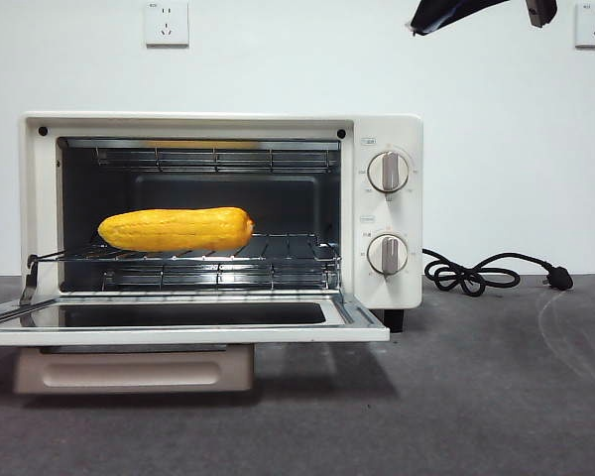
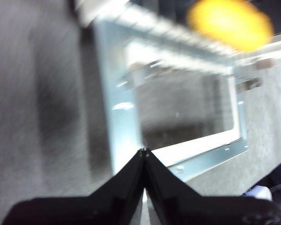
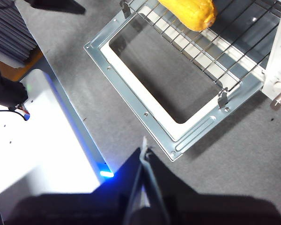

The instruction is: Take the corn from the table,put the corn in the oven

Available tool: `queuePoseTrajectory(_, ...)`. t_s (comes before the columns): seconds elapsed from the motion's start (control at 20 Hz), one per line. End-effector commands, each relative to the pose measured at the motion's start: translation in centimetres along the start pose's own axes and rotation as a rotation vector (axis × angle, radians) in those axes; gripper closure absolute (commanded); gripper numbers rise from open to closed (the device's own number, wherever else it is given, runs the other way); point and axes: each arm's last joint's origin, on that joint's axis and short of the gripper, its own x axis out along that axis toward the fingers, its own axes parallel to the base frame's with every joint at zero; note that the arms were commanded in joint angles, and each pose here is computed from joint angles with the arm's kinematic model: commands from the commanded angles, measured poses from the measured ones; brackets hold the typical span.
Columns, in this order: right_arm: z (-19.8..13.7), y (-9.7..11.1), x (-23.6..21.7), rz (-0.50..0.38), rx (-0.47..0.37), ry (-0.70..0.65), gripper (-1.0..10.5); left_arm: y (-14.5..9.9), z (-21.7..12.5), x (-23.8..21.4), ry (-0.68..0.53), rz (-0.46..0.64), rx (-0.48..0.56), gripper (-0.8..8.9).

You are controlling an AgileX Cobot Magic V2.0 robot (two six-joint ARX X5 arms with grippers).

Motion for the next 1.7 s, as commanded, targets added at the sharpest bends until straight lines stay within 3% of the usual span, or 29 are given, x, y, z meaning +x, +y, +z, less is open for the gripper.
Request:
queuePoseTrajectory(0.05, -0.1, -0.1, 0.1, 0.005, -0.015, 0.001, 9.6, 1.7, 0.1, 1.4, 0.055, -0.002, -0.070, 8.22)
queuePoseTrajectory(0.35, 0.0, -0.1, 0.1, 0.003, -0.021, -0.004, 9.6, 3.9, 0.0, 3.2, 0.142, 0.098, -0.148, 8.22)
queuePoseTrajectory(0.8, 0.0, -0.1, 0.1, 0.002, -0.025, -0.007, 9.6, 4.1, -0.6, 5.8, 0.271, 0.060, -0.159, 8.22)
queuePoseTrajectory(1.4, 0.0, -0.1, 0.1, 0.003, -0.022, -0.004, 9.6, 3.8, 0.1, 5.3, 0.209, -0.234, -0.203, 8.22)
queuePoseTrajectory(1.7, 0.0, -0.1, 0.1, 0.003, -0.021, -0.004, 9.6, 2.0, 3.0, 3.5, 0.200, -0.270, -0.166, 8.22)
